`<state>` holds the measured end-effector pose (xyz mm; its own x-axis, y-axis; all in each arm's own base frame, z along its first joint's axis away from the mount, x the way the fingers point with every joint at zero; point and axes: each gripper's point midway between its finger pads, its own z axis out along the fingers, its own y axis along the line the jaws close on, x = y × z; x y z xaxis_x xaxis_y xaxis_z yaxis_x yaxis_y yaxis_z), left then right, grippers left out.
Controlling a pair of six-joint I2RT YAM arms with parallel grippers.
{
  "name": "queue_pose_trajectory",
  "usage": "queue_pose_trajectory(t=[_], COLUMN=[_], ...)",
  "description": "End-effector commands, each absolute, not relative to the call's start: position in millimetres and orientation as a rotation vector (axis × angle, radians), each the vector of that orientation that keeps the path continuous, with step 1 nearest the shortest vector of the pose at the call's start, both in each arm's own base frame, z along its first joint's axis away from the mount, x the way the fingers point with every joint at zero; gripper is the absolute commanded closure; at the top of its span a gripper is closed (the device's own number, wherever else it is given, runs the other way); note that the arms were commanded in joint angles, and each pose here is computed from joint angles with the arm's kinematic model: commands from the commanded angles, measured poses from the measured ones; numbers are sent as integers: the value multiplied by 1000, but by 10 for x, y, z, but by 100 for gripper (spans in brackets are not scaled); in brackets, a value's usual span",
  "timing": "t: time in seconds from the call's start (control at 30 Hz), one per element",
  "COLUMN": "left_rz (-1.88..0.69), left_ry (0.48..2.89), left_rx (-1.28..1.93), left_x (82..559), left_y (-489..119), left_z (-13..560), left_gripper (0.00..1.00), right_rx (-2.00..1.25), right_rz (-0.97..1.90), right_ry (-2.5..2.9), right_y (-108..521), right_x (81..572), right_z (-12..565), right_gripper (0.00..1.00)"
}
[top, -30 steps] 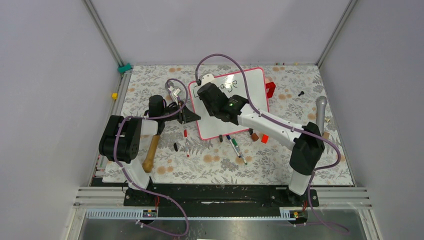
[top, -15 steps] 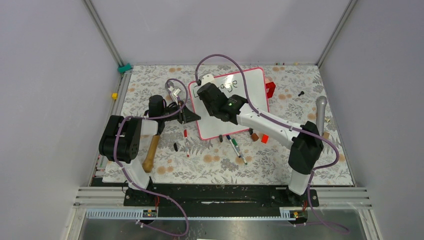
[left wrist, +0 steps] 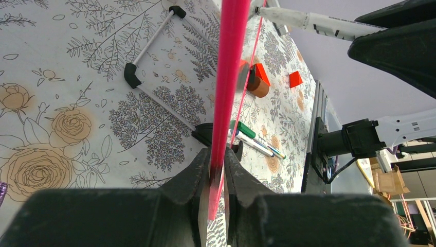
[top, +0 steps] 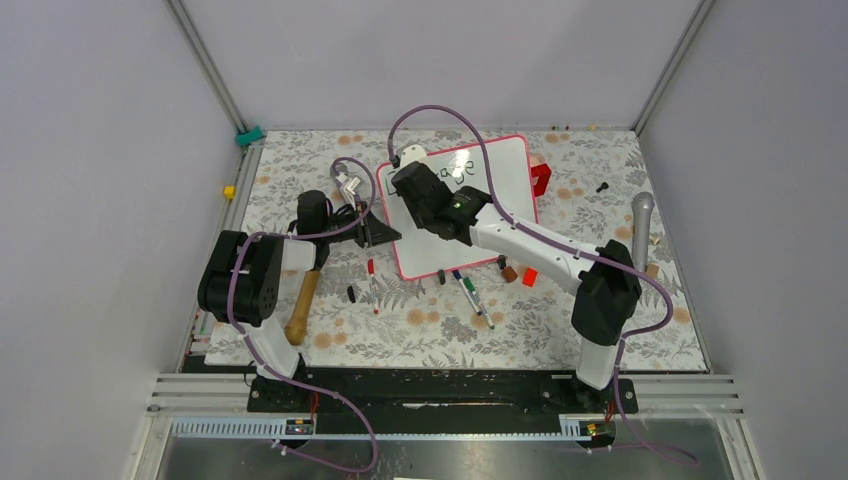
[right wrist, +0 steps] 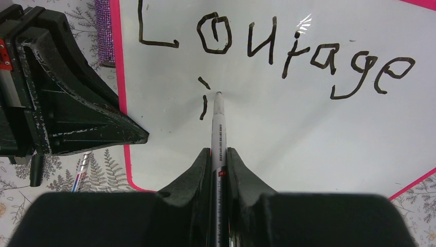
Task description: Write a sentence on the whiteboard
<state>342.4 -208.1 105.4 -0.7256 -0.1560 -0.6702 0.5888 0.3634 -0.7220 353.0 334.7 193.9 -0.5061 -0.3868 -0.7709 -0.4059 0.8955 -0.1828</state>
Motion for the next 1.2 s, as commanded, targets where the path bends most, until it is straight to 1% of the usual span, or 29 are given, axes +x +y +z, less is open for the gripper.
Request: queue_pose_trajectory(t=[0.0, 0.63, 1.17], left_rz=[-1358, -1364, -1368], left_ry=[1964, 1957, 1956], left_rx=[321, 310, 312], left_x=[3523, 3520, 3520], left_y=[-1960, -1940, -1944], left_z=[959, 969, 971], left_gripper=[100, 100, 100], right_rx=[-522, -539, -539], right_rz=[7, 40, 57], right_ry=[2122, 2172, 2186], right_y=[3323, 3232, 3202], right_x=[3640, 3460, 3400], right_z=[2070, 1901, 1879], right_gripper=[100, 100, 100])
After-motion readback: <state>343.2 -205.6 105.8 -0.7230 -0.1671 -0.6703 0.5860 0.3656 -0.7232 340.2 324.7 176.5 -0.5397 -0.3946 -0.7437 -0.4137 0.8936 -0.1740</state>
